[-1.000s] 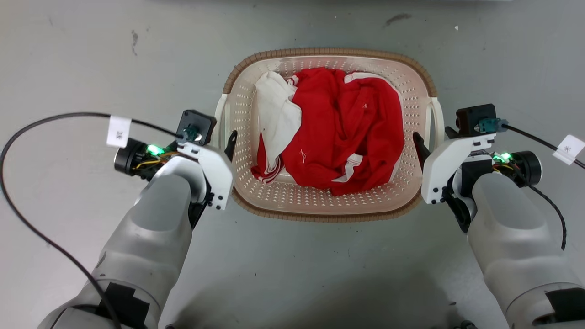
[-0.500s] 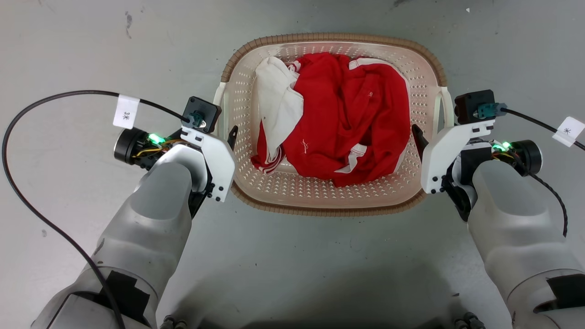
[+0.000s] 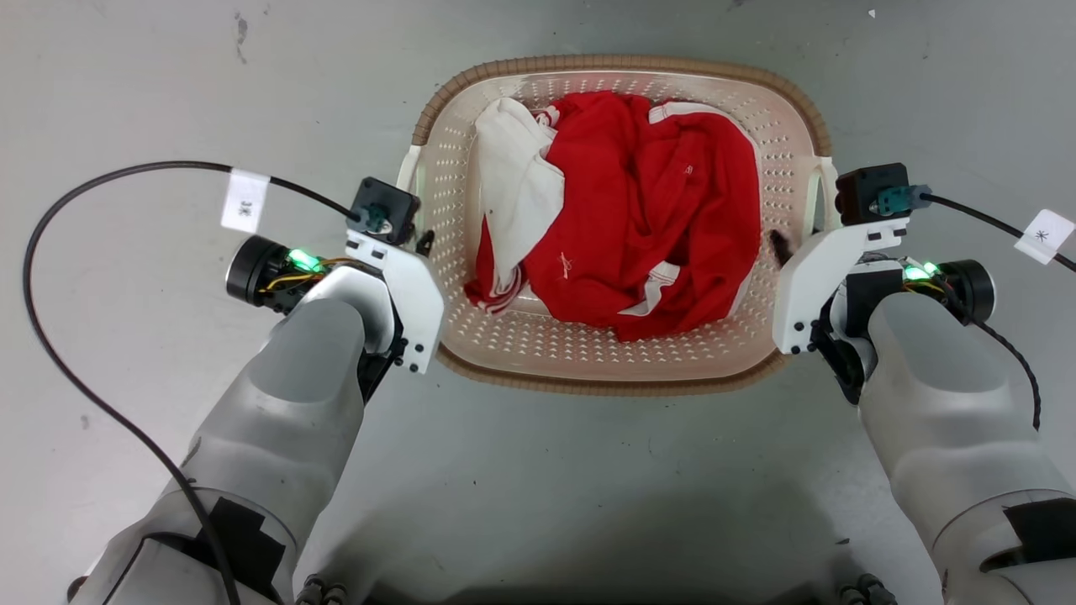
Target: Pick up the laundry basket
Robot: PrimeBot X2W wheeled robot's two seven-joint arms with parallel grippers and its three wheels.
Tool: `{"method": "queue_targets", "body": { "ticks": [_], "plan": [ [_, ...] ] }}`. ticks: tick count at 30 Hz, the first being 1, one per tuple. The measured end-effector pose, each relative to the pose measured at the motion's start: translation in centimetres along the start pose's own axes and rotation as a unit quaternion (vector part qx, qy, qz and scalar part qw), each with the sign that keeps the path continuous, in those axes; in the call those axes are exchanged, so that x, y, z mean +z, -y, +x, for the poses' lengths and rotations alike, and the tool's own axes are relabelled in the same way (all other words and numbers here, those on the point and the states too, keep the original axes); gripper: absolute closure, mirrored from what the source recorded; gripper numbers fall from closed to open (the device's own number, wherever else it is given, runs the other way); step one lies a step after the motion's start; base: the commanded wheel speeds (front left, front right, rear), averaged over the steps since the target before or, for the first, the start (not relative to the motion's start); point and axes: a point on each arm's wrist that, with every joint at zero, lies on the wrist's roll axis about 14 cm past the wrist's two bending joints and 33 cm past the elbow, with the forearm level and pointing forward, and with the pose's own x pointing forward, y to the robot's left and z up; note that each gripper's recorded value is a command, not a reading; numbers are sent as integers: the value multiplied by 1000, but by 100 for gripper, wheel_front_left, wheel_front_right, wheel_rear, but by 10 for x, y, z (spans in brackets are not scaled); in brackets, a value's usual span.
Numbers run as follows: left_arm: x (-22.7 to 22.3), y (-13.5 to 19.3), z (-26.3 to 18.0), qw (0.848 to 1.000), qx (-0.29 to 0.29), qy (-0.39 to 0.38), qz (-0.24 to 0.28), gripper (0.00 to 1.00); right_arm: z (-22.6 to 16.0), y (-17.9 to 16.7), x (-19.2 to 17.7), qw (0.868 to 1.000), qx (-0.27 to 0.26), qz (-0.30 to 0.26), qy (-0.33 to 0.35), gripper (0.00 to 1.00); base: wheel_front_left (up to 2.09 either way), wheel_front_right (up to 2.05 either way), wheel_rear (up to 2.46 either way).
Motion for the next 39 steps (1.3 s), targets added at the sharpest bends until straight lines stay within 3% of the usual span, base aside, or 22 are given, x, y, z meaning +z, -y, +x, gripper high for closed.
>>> {"method": "queue_targets", "body": {
  "ticks": [15, 33, 39],
  "plan": [
    [2, 11, -22, 999, -13, -27, -10, 100, -23, 0, 12, 1000, -5, -10, -8, 100, 0, 0, 0],
    [0, 44, -119, 995, -51, -82, 9, 100, -120, -13, 1, 996, -15, -43, -82, 100, 0, 0, 0],
    [8, 47, -153, 997, -48, -61, 11, 100, -153, -21, 4, 997, -14, -46, -64, 100, 0, 0, 0]
  ]
}}
